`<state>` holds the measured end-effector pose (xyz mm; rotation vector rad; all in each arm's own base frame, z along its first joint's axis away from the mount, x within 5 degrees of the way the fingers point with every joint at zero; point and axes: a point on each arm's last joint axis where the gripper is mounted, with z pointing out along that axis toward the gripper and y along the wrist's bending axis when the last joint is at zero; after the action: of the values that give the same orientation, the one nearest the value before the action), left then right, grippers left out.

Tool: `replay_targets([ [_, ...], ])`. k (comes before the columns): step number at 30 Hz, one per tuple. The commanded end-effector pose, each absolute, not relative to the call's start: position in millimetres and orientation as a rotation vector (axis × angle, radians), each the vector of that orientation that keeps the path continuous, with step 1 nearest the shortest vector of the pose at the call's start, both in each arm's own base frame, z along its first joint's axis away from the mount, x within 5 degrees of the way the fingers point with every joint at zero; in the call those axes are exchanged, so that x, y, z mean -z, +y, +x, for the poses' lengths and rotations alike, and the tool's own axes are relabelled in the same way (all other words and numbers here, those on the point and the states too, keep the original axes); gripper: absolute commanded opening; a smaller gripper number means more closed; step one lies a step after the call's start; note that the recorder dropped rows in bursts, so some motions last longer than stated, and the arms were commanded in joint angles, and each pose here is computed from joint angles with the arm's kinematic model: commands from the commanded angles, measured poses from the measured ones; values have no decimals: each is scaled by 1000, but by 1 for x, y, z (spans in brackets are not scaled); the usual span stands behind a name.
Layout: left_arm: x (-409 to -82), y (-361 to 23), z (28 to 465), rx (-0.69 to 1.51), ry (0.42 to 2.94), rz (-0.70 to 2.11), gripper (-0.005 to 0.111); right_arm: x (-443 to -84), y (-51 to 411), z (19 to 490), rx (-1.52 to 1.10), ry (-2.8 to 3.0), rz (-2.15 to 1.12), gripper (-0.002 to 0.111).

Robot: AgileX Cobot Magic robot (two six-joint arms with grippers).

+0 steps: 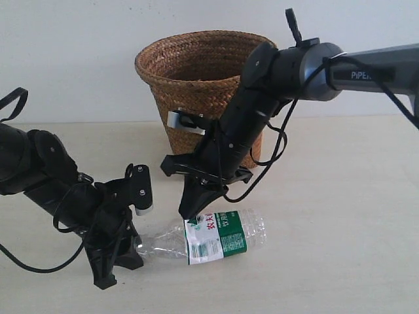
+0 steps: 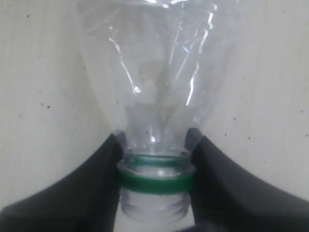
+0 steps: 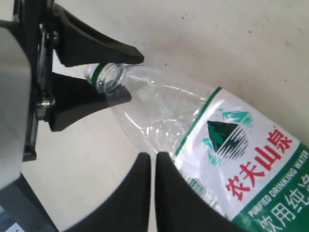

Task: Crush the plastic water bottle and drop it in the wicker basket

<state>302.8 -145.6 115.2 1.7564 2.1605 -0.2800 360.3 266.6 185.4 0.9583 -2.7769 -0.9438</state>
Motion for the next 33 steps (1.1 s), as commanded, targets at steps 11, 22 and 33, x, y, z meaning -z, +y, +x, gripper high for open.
replay_targets([
  [11, -118, -147, 303, 289, 2166, 1735, 5, -138, 278, 369, 1088, -2718, 796, 0],
  [22, -118, -148, 303, 307, 2177, 1710, 5, -92, 284, 371, 1025, -2746, 723, 0],
  [33, -118, -148, 303, 312, 2179, 1709, 5, -59, 272, 372, 780, -2782, 669, 0],
])
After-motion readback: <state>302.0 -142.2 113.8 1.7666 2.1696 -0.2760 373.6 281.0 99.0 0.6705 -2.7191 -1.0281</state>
